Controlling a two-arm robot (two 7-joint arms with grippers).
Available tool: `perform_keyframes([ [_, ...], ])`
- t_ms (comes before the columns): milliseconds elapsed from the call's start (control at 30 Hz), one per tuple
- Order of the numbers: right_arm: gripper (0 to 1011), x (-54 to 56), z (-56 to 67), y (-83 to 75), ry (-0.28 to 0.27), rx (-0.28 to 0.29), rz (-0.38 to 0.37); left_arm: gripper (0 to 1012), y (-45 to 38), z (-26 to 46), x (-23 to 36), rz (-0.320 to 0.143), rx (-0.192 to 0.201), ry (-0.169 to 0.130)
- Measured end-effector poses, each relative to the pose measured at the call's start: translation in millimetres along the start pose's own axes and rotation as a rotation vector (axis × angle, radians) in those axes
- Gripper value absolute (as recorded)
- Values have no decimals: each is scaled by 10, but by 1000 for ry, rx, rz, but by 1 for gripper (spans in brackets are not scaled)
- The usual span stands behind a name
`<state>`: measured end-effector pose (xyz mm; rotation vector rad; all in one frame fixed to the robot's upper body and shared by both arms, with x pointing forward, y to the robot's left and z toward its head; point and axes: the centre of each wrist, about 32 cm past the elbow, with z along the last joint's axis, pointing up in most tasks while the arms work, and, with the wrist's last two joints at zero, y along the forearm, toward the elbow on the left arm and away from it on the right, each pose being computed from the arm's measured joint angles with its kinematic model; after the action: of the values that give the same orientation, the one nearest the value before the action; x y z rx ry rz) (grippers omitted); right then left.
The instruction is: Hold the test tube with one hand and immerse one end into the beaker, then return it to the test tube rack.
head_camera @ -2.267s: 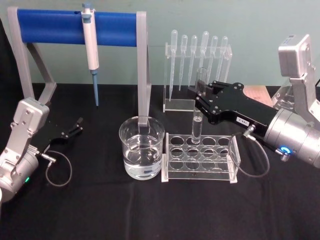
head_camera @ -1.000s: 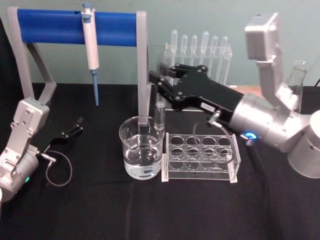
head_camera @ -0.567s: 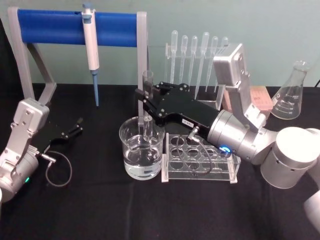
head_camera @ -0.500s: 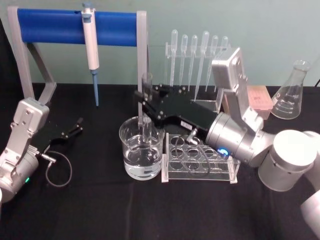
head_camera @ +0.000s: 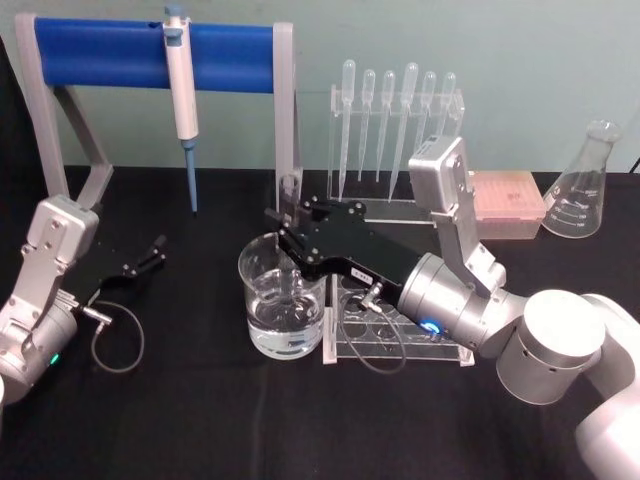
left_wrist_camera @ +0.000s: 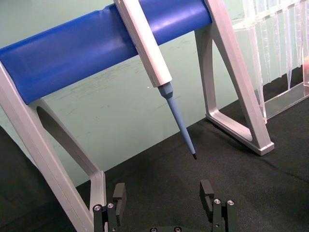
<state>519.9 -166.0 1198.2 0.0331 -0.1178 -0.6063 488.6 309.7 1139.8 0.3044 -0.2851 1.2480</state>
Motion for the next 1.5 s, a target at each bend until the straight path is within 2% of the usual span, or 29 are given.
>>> perform_keyframes([
  [700, 225, -9, -198, 38, 21, -27, 2, 1000, 0, 0, 0, 0, 0, 0],
  [1500, 225, -14, -211, 37, 24, -29, 3, 1000, 0, 0, 0, 0, 0, 0],
])
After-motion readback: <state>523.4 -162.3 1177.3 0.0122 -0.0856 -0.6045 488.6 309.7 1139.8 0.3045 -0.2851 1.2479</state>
